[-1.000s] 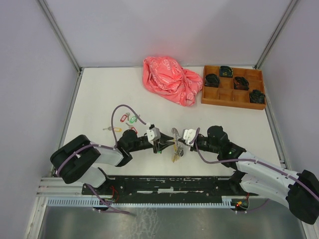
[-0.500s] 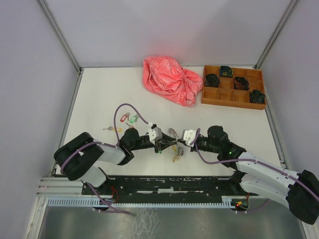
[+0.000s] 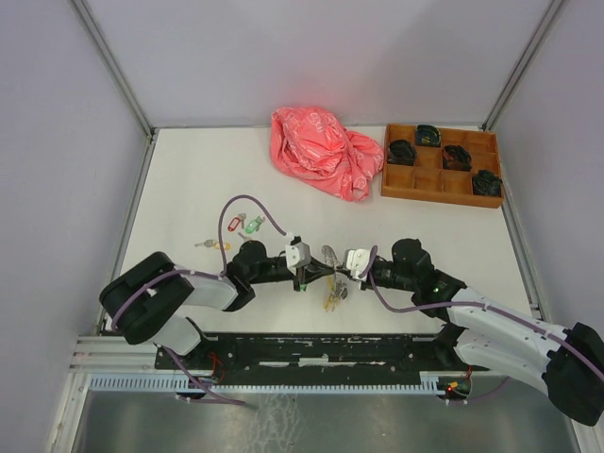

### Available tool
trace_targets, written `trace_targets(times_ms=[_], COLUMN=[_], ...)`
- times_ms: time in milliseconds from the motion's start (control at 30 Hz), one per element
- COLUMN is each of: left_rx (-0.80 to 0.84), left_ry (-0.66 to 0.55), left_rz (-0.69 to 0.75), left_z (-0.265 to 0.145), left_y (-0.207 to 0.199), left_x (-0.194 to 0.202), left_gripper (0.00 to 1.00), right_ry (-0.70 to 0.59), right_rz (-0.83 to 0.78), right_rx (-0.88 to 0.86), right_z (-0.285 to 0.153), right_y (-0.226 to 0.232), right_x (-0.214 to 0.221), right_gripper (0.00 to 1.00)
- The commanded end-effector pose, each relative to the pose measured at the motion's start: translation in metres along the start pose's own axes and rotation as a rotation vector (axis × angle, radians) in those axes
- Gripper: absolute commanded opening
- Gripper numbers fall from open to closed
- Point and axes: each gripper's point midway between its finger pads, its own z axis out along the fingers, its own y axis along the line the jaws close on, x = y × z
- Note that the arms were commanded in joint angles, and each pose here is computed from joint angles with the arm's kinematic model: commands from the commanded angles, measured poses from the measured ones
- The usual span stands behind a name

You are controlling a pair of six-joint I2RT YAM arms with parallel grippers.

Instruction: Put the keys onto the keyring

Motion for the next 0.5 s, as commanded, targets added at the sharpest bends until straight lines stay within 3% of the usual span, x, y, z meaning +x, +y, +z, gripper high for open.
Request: trace_targets(times_ms=[0, 233, 467], left_rx=[-0.002, -0.063, -0.059], left_ry=[0.047, 0.192, 0.221], left_rz=[0.109, 0.201, 0.249], left_z=[0.002, -0.008, -0.005], left_y=[0.01, 0.018, 0.015], left_x=[-0.014, -0.009, -0.017], left_gripper=[0.03, 0.03, 0.03], right_ry=[-0.016, 0.032, 0.031], right_rz=[-0.07, -0.094, -0.094], right_rx=[0.003, -0.008, -0.035], right_z=[-0.005, -0.009, -0.004], right_y=[-0.01, -0.012, -0.011], right_x=[-0.021, -0.019, -0.021], right_gripper=[0.15, 0.29, 0.34])
